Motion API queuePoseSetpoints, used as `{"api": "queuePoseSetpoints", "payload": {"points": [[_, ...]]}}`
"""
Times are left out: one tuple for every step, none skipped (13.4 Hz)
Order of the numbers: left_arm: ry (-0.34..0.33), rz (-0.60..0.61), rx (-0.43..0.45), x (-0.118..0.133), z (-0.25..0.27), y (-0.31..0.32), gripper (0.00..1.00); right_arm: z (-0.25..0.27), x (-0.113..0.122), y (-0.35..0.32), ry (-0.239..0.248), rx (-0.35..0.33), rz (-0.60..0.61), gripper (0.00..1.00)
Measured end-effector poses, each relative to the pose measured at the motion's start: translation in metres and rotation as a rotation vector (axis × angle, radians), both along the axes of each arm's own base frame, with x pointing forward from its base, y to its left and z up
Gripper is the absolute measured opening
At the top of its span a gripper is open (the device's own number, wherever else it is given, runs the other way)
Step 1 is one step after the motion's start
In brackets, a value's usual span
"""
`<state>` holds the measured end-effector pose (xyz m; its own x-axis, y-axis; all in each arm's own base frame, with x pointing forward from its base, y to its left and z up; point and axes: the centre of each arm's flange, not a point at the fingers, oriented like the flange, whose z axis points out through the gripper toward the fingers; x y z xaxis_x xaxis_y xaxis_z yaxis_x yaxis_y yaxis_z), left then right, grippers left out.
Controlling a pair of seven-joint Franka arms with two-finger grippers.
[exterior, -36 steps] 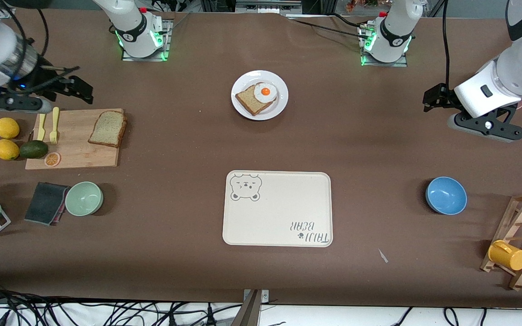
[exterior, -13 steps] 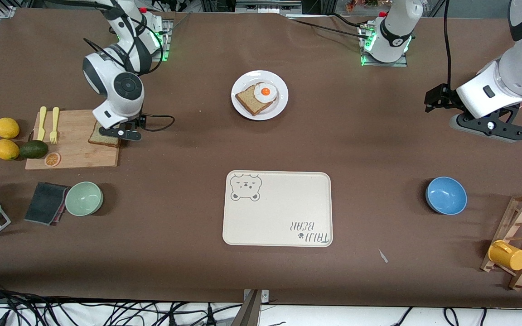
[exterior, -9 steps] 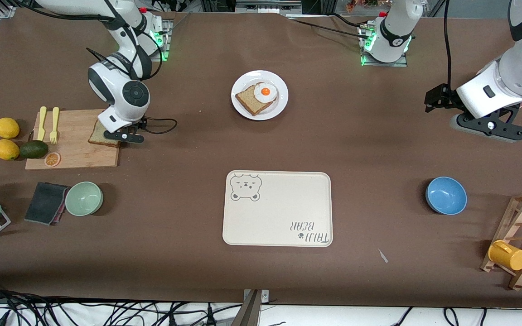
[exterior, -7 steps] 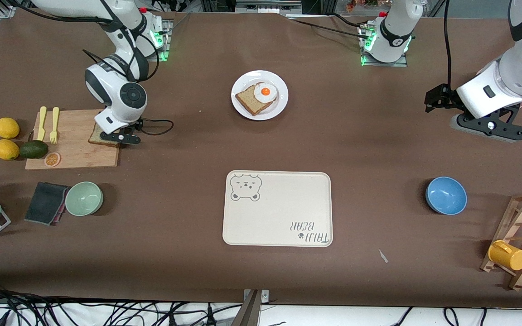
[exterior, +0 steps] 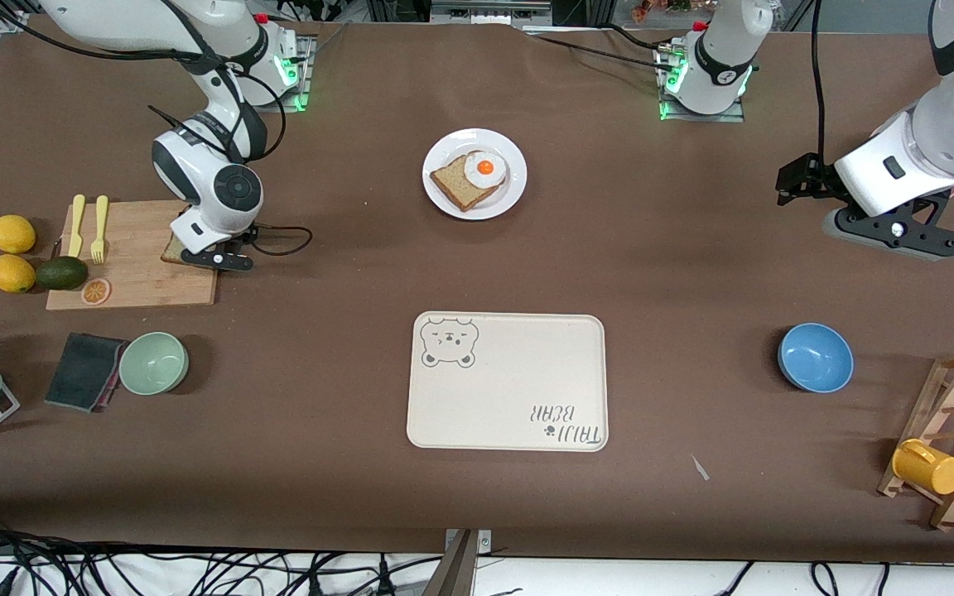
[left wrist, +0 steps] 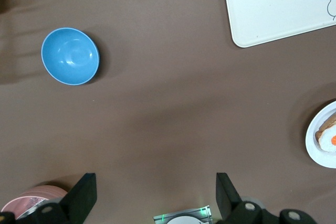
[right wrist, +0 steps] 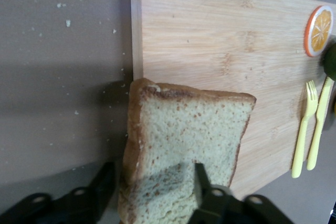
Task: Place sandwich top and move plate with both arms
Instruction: 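Lower the right gripper and grasp the bread slice by its edge, then lift the bread slice with the right gripper and carry it to the plate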
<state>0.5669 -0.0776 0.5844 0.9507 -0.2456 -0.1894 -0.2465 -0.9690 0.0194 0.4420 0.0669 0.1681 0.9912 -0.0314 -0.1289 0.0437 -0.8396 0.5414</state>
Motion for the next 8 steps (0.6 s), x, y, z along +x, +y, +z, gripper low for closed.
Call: {"api": "queuePoseSetpoints", "payload": {"points": [[0.000, 0.000, 0.000, 0.000, 0.000, 0.000, 1.00, 0.001, 0.001, 0.000, -0.003, 0.000, 0.000, 0.47], [0.000, 0.000, 0.000, 0.000, 0.000, 0.000, 1.00, 0.002, 0.003, 0.001, -0.007, 0.001, -0.001, 0.35], [0.000, 0.001, 0.000, 0.000, 0.000, 0.000, 1.00, 0.002, 0.004, 0.001, -0.010, 0.001, -0.002, 0.26], [0.000, 0.002, 0.000, 0.000, 0.000, 0.001, 1.00, 0.003, 0.004, 0.001, -0.011, 0.001, -0.003, 0.21], [0.000, 0.004, 0.000, 0.000, 0.000, 0.002, 1.00, 0.005, 0.006, 0.001, -0.015, 0.000, -0.003, 0.13], [0.000, 0.007, 0.000, 0.001, 0.000, 0.004, 1.00, 0.008, 0.010, 0.001, -0.025, 0.001, -0.003, 0.10], [0.000, 0.011, 0.000, 0.001, 0.000, 0.006, 1.00, 0.013, 0.014, 0.003, -0.036, 0.001, -0.001, 0.10], [0.000, 0.016, 0.000, 0.001, 0.000, 0.009, 1.00, 0.018, 0.017, 0.008, -0.048, 0.001, 0.006, 0.10]]}}
